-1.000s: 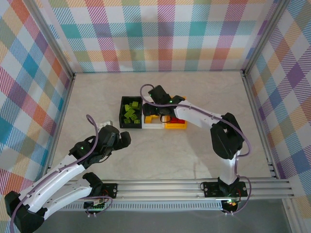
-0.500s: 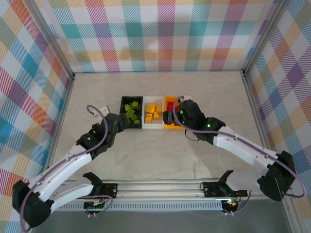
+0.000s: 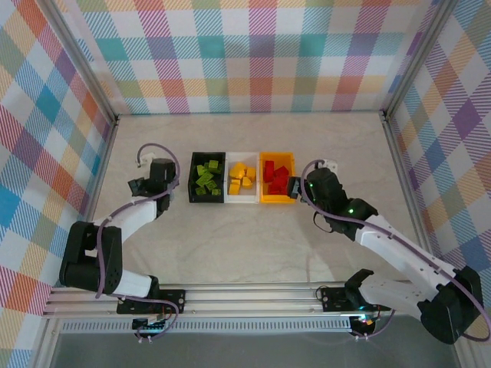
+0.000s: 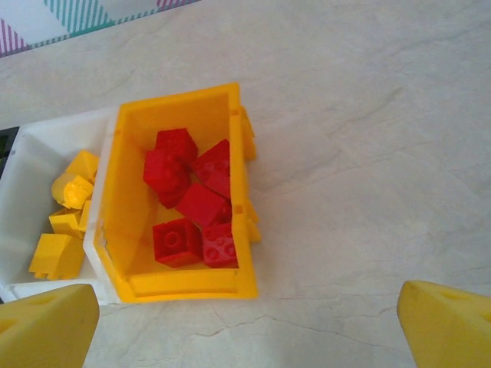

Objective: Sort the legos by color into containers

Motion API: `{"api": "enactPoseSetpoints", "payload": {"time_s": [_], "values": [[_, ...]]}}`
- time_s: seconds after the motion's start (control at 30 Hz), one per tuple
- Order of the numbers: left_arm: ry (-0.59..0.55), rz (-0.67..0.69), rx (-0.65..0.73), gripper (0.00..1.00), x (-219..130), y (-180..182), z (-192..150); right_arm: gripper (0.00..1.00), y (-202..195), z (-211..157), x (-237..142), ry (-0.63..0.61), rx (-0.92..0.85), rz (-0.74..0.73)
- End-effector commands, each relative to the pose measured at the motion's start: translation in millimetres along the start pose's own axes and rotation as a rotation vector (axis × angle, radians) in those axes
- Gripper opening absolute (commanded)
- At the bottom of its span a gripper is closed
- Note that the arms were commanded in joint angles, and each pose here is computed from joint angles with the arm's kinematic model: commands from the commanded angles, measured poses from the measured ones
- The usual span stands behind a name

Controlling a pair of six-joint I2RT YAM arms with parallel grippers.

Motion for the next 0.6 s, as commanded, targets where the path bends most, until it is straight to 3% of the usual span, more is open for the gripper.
{"api": "enactPoseSetpoints", "payload": {"time_s": [0.0,0.13,0.3,0.4,0.43,0.5,0.57], "values": [[-0.149,-0.089,0.033,1.0,3.4,-11.3,13.9,1.0,-12.7,4.2,-5.0,-0.043,-0.001,-0.032],[-0.074,-0.127,0.101,1.0,19.2,-27.4,10.6,1.0,-21.4,7.1,-4.9,-0.073,0.01,-0.045],[-0.166,-0.187,0.065,1.0,17.4,-31.7,-7.9,1.0,-30.3,12.5,5.3,-0.084,-0.008,-0.07],[-0.225,-0.292,0.055,1.0,9.7,-36.1,-23.2,1.0,-34.6,21.7,13.1,-0.098,-0.008,-0.064],[-0.304,-0.287,0.037,1.0,8.3,-34.5,-22.3,1.0,-36.8,25.7,15.7,-0.107,-0.005,-0.06],[-0.219,-0.267,0.044,1.0,12.3,-33.5,-23.7,1.0,-43.7,35.9,20.9,-0.132,0.001,-0.056],[-0.23,-0.263,0.033,1.0,14.4,-32.7,-21.8,1.0,-51.6,44.9,25.0,-0.166,-0.011,-0.06]]}}
Point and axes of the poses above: each hand's point on the last joint's axis, 136 mm out from that joint toward the fingers, its own x axis out along the fingers, its own y axis along the line the jaws close on, z = x × y, the point moved 3 cm from there along -x, back along the fingers, and after that the axes turned 9 degrees about x, right-handed, at the moved point
